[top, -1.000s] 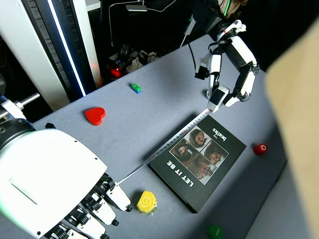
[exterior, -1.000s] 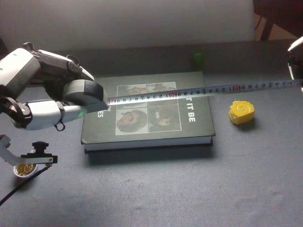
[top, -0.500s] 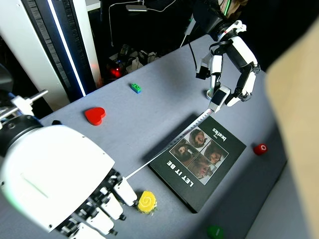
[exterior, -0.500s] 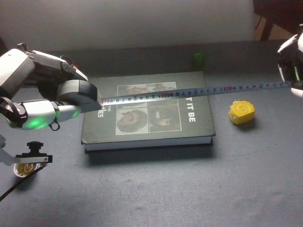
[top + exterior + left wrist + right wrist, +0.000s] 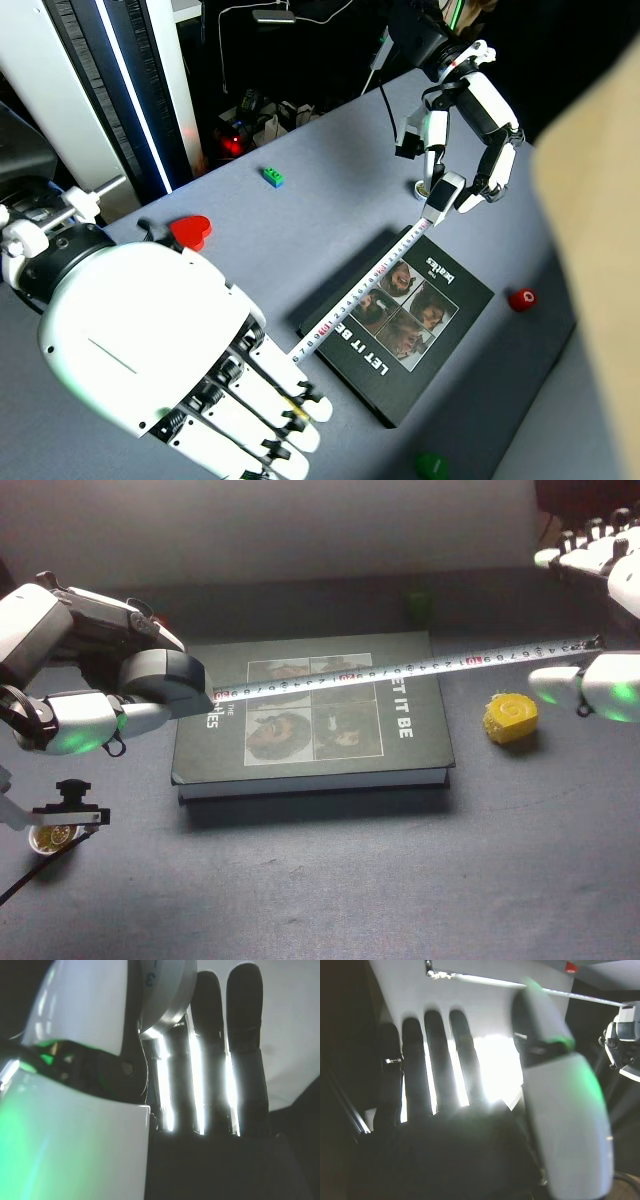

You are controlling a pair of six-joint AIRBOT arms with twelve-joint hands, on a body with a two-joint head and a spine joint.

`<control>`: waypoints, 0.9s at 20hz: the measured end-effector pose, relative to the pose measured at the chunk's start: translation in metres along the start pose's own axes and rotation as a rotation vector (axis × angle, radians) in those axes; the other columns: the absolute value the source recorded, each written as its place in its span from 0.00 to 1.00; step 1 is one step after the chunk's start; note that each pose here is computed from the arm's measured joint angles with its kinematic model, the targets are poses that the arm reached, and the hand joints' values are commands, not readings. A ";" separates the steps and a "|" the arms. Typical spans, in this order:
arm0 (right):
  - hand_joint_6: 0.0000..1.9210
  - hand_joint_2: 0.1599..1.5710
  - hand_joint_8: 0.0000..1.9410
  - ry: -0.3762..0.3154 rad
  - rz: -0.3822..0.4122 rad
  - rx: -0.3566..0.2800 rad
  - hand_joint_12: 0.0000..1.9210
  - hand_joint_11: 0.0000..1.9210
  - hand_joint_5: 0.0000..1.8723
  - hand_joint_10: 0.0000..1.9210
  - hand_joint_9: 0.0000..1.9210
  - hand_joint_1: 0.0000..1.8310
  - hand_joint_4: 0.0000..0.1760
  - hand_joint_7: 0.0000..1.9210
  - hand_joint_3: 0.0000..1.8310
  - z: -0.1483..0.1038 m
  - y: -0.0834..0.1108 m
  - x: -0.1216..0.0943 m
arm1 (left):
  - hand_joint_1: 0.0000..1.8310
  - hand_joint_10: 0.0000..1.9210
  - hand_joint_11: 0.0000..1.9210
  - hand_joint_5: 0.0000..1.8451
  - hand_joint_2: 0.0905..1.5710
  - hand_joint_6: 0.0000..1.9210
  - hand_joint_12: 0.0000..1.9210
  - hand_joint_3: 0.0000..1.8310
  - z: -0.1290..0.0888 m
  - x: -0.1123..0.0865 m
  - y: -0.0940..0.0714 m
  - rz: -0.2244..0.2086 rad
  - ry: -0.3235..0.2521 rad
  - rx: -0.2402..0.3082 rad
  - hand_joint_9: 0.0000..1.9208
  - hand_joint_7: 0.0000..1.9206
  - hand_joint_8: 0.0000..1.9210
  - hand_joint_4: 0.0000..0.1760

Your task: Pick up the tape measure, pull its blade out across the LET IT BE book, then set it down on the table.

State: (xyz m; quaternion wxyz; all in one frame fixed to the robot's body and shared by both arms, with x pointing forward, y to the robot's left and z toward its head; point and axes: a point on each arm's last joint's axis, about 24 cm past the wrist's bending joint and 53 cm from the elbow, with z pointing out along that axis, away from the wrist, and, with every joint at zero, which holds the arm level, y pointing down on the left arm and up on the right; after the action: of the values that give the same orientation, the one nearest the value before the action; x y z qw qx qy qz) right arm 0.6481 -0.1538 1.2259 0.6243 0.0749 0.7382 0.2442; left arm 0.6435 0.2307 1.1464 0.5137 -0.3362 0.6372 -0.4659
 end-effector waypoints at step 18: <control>0.00 0.60 0.00 -0.043 -0.123 -0.290 0.14 0.00 0.00 0.00 0.00 0.00 0.00 0.00 0.00 -0.046 0.109 0.007 | 0.76 0.63 0.42 0.61 0.66 0.29 0.59 0.00 0.039 -0.032 0.013 0.085 0.037 -0.049 0.47 0.60 0.38 0.00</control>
State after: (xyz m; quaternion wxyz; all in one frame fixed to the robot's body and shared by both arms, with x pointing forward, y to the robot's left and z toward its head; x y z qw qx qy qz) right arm 0.5812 -0.0687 1.2742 0.6580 -0.0561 0.6848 0.3082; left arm 0.6899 0.2545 1.1438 0.5129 -0.3126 0.6716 -0.4338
